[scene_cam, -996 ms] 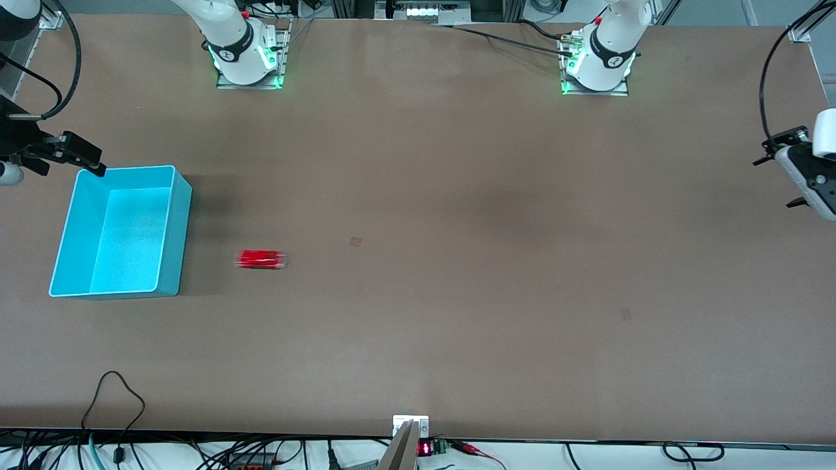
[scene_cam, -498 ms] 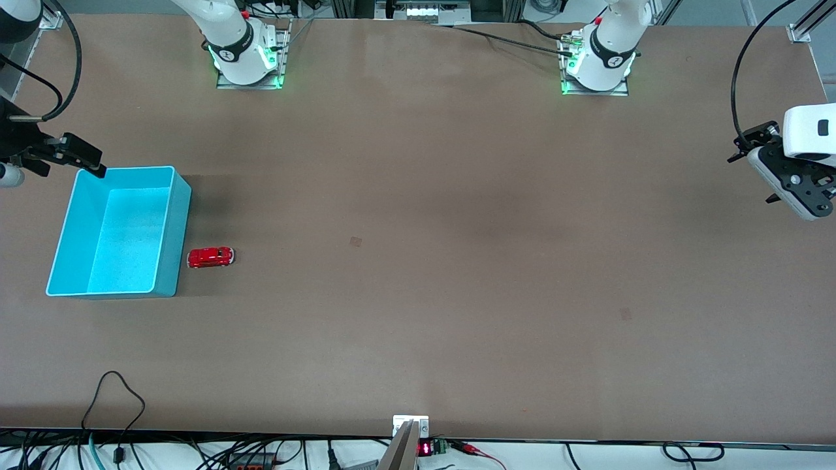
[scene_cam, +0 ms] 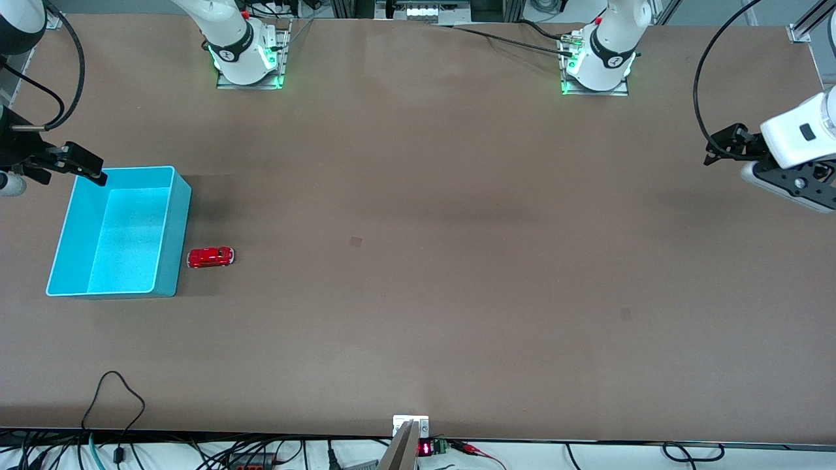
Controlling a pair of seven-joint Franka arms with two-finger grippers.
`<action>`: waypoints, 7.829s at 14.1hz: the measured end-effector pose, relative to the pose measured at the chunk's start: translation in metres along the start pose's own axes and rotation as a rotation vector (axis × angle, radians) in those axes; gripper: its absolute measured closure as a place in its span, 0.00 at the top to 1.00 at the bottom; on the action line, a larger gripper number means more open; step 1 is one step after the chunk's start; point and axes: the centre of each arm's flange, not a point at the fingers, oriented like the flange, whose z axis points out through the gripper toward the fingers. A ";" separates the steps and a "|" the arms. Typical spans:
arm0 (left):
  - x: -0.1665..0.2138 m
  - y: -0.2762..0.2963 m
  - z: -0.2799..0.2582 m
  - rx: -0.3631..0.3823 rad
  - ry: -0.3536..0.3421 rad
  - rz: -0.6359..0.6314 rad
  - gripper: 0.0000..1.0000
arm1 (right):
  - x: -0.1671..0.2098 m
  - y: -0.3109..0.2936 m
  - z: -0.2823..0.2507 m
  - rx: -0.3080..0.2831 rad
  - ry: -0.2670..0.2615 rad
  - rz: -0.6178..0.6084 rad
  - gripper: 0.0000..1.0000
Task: Wind red beetle toy and store in blue box
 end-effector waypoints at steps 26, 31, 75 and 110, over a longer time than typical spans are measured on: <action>-0.017 0.051 -0.061 -0.014 0.165 -0.288 1.00 | 0.027 -0.064 0.243 0.048 -0.079 -0.765 1.00; -0.016 0.057 -0.063 0.040 0.164 -0.269 1.00 | 0.019 -0.054 0.278 0.054 -0.057 -1.165 1.00; -0.018 0.051 -0.061 0.040 0.150 -0.258 1.00 | 0.015 0.090 0.248 0.084 -0.024 -0.546 0.46; -0.018 0.051 -0.062 0.040 0.148 -0.255 1.00 | 0.025 0.001 0.088 0.094 -0.082 0.046 1.00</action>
